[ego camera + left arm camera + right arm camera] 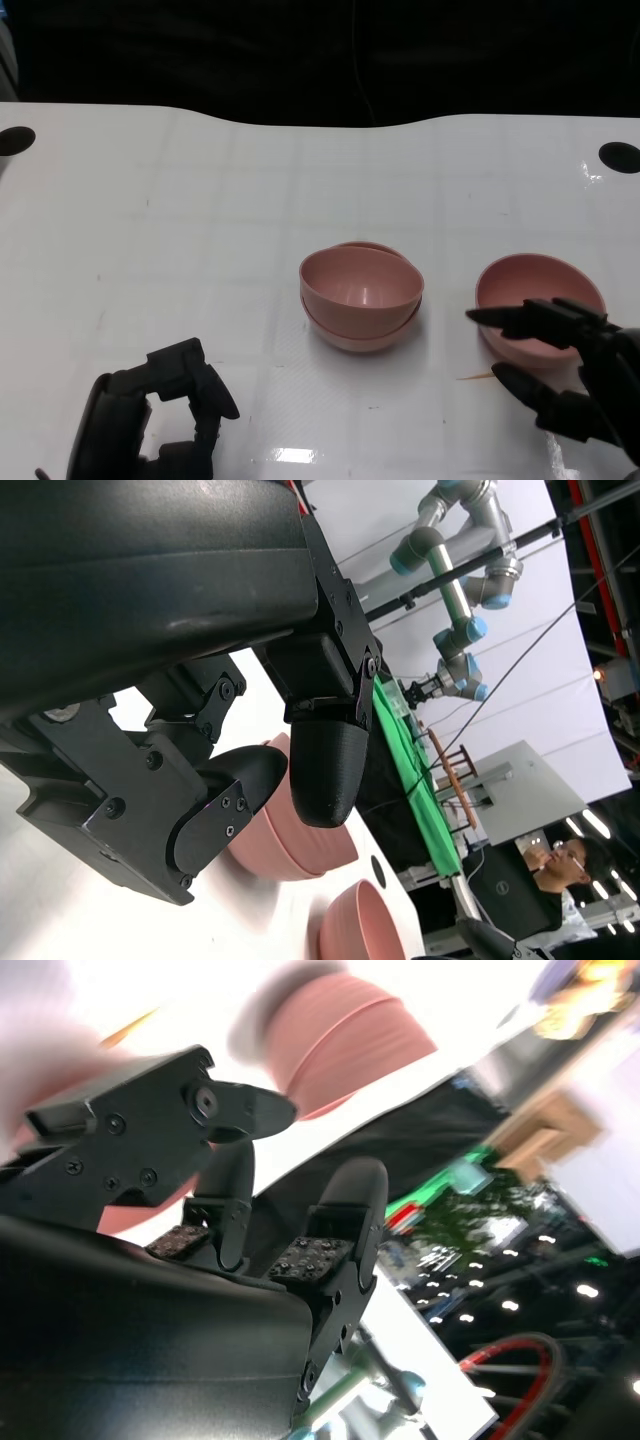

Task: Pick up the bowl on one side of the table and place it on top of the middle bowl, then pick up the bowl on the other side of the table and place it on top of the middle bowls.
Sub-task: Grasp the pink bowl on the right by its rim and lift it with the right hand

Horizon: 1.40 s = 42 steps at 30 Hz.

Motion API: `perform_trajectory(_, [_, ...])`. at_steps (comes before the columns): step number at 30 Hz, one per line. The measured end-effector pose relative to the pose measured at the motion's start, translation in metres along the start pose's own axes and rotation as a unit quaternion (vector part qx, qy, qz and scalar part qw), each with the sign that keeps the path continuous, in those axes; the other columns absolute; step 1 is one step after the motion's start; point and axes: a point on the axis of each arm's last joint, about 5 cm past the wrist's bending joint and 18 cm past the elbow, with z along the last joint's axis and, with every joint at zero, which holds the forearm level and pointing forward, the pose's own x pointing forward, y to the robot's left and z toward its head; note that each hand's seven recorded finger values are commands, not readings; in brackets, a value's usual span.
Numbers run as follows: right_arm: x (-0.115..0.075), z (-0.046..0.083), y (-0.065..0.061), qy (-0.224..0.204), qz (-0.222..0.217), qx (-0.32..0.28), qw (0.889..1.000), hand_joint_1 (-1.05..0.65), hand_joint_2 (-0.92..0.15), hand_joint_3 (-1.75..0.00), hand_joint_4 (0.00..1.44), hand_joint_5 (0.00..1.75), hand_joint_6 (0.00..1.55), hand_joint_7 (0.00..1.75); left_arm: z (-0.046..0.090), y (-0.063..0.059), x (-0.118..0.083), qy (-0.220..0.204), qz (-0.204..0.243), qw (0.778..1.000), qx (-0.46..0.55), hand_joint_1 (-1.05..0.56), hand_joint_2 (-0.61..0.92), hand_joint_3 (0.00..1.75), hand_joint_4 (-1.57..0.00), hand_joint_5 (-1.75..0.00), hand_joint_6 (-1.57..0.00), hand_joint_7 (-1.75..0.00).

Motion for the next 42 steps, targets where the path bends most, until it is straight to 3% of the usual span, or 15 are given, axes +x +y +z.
perform_trajectory(6, [0.005, 0.012, -0.015, 0.066, 0.009, -0.094, 0.993, -0.47, -0.81, 0.0, 0.27, 0.55, 0.39, 0.06, -0.002, 0.002, 0.0, -0.002, 0.003, 1.0, 0.003, -0.09, 0.35, 1.38, -0.99, -1.67, -0.88, -1.48])
perform_trajectory(14, [0.009, 0.014, -0.013, 0.116, 0.061, -0.165, 0.978, -0.47, -0.79, 0.0, 0.26, 0.45, 0.38, 0.03, -0.002, 0.001, 0.001, -0.003, 0.003, 1.0, 0.012, -0.08, 0.36, 1.4, -0.96, -1.69, -0.87, -1.49])
perform_trajectory(21, [0.02, 0.01, -0.004, 0.118, 0.096, -0.199, 0.968, -0.46, -0.78, 0.0, 0.33, 0.34, 0.41, 0.02, -0.001, 0.002, 0.001, -0.004, 0.007, 1.0, 0.012, -0.08, 0.36, 1.41, -0.95, -1.7, -0.87, -1.5])
perform_trajectory(27, [0.033, -0.002, 0.013, 0.13, 0.138, -0.234, 0.953, -0.38, -0.82, -0.01, 0.38, 0.26, 0.45, 0.02, 0.001, 0.001, 0.002, -0.012, 0.008, 1.0, 0.014, -0.1, 0.37, 1.39, -0.94, -1.7, -0.86, -1.51])
perform_trajectory(32, [0.04, -0.014, 0.026, 0.141, 0.148, -0.256, 0.945, -0.32, -0.84, -0.01, 0.4, 0.23, 0.49, 0.03, 0.001, 0.001, 0.002, -0.014, 0.006, 1.0, 0.016, -0.08, 0.38, 1.37, -0.94, -1.7, -0.86, -1.51])
perform_trajectory(34, [0.043, -0.018, 0.031, 0.14, 0.148, -0.264, 0.943, -0.28, -0.85, -0.01, 0.45, 0.23, 0.54, 0.05, 0.002, 0.001, 0.003, -0.015, 0.006, 1.0, 0.016, -0.09, 0.38, 1.37, -0.94, -1.71, -0.87, -1.51])
perform_trajectory(36, [0.046, -0.025, 0.035, 0.144, 0.15, -0.273, 0.939, -0.21, -0.86, -0.01, 0.59, 0.26, 0.63, 0.07, 0.002, 0.0, 0.003, -0.015, 0.006, 1.0, 0.015, -0.09, 0.38, 1.37, -0.93, -1.72, -0.87, -1.5])
perform_trajectory(37, [0.047, -0.028, 0.037, 0.142, 0.148, -0.275, 0.939, -0.16, -0.86, -0.01, 0.78, 0.37, 0.75, 0.08, 0.002, 0.0, 0.002, -0.015, 0.006, 1.0, 0.015, -0.09, 0.38, 1.37, -0.93, -1.72, -0.87, -1.5])
perform_trajectory(38, [0.047, -0.03, 0.039, 0.136, 0.144, -0.275, 0.941, -0.13, -0.86, 0.0, 0.85, 0.47, 0.83, 0.07, 0.002, 0.0, 0.002, -0.015, 0.007, 1.0, 0.014, -0.09, 0.38, 1.36, -0.92, -1.72, -0.87, -1.5])
perform_trajectory(39, [0.048, -0.032, 0.04, 0.13, 0.138, -0.272, 0.944, -0.07, -0.87, -0.01, 0.94, 0.92, 1.06, 0.1, 0.002, 0.0, 0.002, -0.015, 0.007, 1.0, 0.014, -0.08, 0.38, 1.36, -0.92, -1.72, -0.87, -1.5])
perform_trajectory(40, [0.049, -0.033, 0.041, 0.119, 0.13, -0.267, 0.947, -0.03, -0.89, -0.01, 0.94, 1.32, 1.2, 0.22, 0.002, 0.0, 0.002, -0.015, 0.007, 1.0, 0.014, -0.08, 0.38, 1.36, -0.92, -1.72, -0.87, -1.5])
perform_trajectory(41, [0.05, -0.034, 0.042, 0.11, 0.122, -0.262, 0.951, -0.01, -0.89, -0.03, 0.94, 1.57, 1.16, 0.58, 0.002, 0.0, 0.002, -0.016, 0.007, 1.0, 0.014, -0.08, 0.38, 1.36, -0.92, -1.72, -0.87, -1.5])
perform_trajectory(42, [0.051, -0.035, 0.042, 0.101, 0.116, -0.259, 0.953, -0.01, -0.89, -0.05, 0.94, 1.66, 1.06, 0.91, 0.002, 0.0, 0.002, -0.016, 0.007, 1.0, 0.014, -0.08, 0.38, 1.36, -0.92, -1.72, -0.87, -1.5])
